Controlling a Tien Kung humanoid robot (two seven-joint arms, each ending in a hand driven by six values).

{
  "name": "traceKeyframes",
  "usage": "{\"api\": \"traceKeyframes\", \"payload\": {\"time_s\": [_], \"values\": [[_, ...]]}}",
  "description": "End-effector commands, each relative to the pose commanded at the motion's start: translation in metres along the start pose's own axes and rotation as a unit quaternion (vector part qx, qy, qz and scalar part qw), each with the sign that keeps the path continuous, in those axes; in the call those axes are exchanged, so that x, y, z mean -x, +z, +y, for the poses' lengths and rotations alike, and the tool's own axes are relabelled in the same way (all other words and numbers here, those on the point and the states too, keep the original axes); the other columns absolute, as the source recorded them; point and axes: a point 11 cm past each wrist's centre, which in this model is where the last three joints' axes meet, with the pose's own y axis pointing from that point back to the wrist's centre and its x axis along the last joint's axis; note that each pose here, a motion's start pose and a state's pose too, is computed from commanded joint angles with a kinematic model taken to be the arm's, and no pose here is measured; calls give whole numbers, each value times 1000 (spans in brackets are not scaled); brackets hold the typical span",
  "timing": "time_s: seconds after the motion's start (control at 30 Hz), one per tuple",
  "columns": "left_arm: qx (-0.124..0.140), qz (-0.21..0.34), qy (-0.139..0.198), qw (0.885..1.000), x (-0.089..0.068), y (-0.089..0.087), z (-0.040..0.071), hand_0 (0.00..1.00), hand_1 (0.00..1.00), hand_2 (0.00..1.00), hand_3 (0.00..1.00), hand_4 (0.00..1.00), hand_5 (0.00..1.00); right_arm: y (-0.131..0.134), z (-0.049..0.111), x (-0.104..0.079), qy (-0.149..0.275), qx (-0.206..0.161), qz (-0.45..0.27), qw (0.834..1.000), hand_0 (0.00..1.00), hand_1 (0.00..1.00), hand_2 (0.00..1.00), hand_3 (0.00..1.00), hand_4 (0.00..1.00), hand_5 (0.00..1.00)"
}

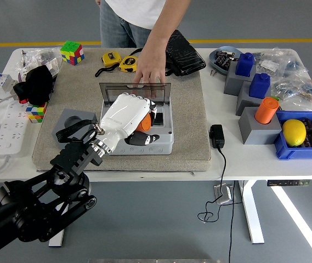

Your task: Fetch the battery,place it into the box,close the lid of the box

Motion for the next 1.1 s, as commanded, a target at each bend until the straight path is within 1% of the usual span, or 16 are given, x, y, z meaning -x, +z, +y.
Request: {"api": "traceKeyframes", "payload": {"time_s": [0.13, 0.3, 0.47, 0.6, 0.77, 0.9, 1.0, 1.1], "values": [[-1, 6, 6, 1000, 2, 3, -5, 20, 16, 63, 62, 816, 58, -1, 0, 0, 0, 0, -1, 1000, 817, 771, 752, 793, 998, 998], [-7, 5, -7, 1000, 16, 3, -9, 20, 16, 63, 62, 816, 58, -3, 0, 1, 0, -1, -1, 1000, 817, 771, 752, 793, 998, 998], [-12, 6, -10, 1000, 22, 3, -16, 20, 16, 63, 62, 813, 57, -4, 0, 2, -1, -3, 1, 1000, 816, 771, 752, 793, 998, 998], [-10, 8, -5, 1000, 21, 6, -22, 21, 16, 63, 62, 812, 57, -6, 0, 2, -1, -4, 1, 1000, 817, 771, 752, 792, 998, 998], [-11, 9, -1, 1000, 21, 10, -31, 21, 16, 63, 62, 812, 57, -6, 0, 2, -1, -4, 3, 1000, 816, 771, 752, 793, 998, 998], [-5, 15, 9, 1000, 16, 17, -37, 21, 16, 63, 62, 812, 57, -8, 0, 2, -1, -4, 4, 1000, 816, 771, 752, 793, 998, 998], [-2, 18, 14, 1000, 13, 20, -39, 21, 16, 64, 64, 812, 55, -9, 0, 3, -2, -6, 5, 1000, 816, 771, 752, 793, 998, 998], [0, 18, 12, 1000, 15, 22, -39, 21, 16, 64, 64, 812, 55, -9, 0, 3, -1, -6, 5, 1000, 816, 771, 752, 793, 998, 998]]}}
